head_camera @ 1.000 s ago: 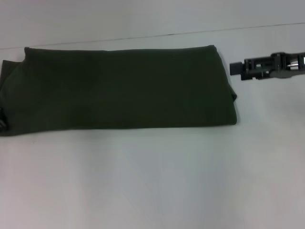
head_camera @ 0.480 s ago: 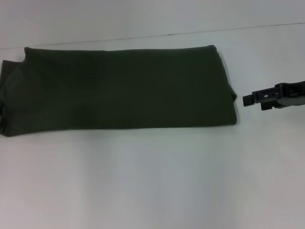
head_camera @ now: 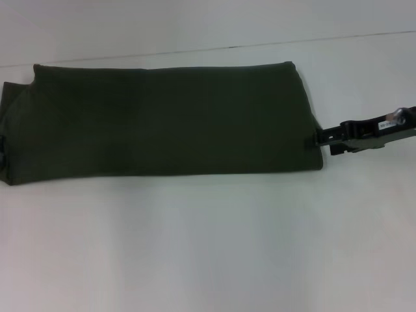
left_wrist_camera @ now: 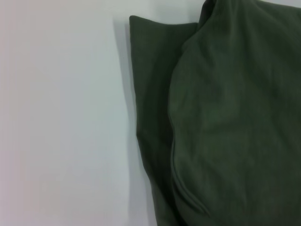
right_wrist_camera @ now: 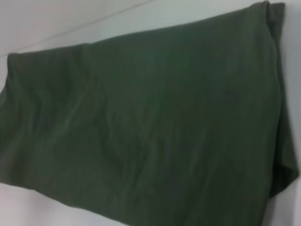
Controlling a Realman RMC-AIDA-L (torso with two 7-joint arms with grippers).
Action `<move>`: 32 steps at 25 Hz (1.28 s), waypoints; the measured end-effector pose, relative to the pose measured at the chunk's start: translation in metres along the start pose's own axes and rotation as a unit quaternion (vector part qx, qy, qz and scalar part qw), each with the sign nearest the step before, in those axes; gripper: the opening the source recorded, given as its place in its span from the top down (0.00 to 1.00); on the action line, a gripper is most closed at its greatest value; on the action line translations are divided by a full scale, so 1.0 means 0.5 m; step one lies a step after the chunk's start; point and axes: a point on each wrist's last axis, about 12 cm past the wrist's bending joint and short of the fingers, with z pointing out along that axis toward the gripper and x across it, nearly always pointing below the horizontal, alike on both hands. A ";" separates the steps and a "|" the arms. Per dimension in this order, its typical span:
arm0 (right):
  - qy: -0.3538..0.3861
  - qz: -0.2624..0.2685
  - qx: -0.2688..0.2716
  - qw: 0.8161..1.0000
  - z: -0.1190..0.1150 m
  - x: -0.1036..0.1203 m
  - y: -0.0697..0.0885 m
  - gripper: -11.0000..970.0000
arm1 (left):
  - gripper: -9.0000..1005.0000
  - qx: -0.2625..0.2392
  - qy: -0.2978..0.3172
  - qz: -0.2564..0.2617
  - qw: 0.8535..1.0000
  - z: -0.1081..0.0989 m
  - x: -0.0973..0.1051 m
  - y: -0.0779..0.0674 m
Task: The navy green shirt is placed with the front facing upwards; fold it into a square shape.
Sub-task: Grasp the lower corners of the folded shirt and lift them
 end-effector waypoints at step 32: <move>0.031 0.020 0.003 0.999 0.082 0.011 0.037 0.22 | 0.98 -0.004 -0.001 0.006 1.000 0.000 -0.002 -0.002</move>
